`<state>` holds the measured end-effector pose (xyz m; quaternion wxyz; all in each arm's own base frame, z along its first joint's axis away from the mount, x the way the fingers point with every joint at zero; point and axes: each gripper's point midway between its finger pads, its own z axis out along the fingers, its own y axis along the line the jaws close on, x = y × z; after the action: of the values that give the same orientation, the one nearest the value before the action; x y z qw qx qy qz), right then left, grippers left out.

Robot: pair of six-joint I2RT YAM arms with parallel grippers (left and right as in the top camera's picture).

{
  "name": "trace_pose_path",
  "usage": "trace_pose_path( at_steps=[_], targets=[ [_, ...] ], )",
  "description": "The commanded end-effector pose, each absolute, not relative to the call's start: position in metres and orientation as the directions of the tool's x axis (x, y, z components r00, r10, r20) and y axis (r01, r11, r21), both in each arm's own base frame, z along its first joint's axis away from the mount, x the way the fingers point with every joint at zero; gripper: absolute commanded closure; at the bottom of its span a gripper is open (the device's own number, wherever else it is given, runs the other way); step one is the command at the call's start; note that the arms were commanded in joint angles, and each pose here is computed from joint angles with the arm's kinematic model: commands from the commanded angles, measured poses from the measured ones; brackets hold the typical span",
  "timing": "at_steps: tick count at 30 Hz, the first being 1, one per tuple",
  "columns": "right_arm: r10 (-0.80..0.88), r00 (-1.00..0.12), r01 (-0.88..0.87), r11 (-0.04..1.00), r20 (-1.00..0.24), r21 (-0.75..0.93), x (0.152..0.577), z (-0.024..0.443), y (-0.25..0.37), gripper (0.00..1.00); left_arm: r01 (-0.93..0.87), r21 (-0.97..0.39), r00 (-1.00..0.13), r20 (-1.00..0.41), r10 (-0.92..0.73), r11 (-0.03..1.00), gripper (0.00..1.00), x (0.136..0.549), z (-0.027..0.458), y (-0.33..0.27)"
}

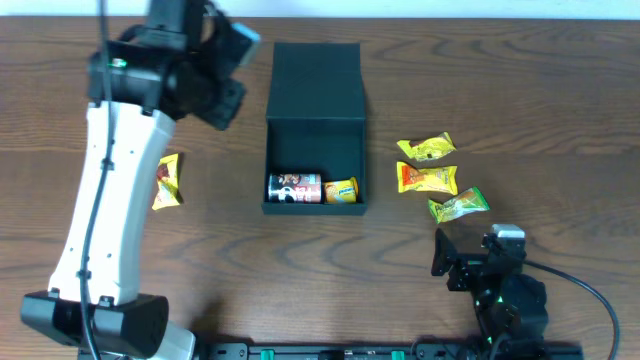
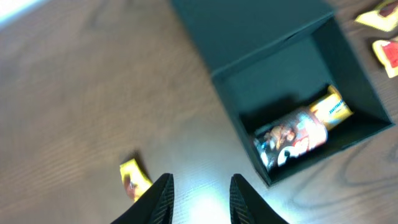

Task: Pack container
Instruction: 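Move the left gripper back to the yellow chocolate packet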

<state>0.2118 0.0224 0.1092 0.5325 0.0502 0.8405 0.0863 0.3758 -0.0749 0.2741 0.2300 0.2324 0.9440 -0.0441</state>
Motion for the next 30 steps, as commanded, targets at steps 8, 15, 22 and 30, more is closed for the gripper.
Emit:
trace_pose_path(
  at_steps=[8, 15, 22, 30],
  targets=[
    [0.459, -0.363, 0.091, 0.884, -0.811, 0.459, 0.218, 0.120, 0.023, 0.01, 0.116, -0.172, -0.966, -0.248, 0.071, 0.978, 0.77, 0.342, 0.229, -0.006],
    [0.820, -0.270, 0.256, 0.566, -0.505, 0.784, 0.218, 0.120, 0.021, 0.01, 0.129, -0.291, -0.969, -0.242, 0.057, 0.948, 0.83, 0.315, 0.221, -0.002],
    [0.825, -0.196, 0.269, 0.565, -0.529, 0.780, 0.221, 0.128, 0.009, 0.01, 0.112, -0.233, -0.923, -0.384, 0.014, 0.966, 0.72, 0.276, 0.233, 0.005],
    [0.803, -0.360, 0.137, 0.548, -0.474, 0.825, 0.218, 0.134, 0.047, 0.01, -0.137, -0.146, -0.936, -0.306, -0.176, 0.980, 0.50, 0.252, 0.169, 0.030]
  ],
)
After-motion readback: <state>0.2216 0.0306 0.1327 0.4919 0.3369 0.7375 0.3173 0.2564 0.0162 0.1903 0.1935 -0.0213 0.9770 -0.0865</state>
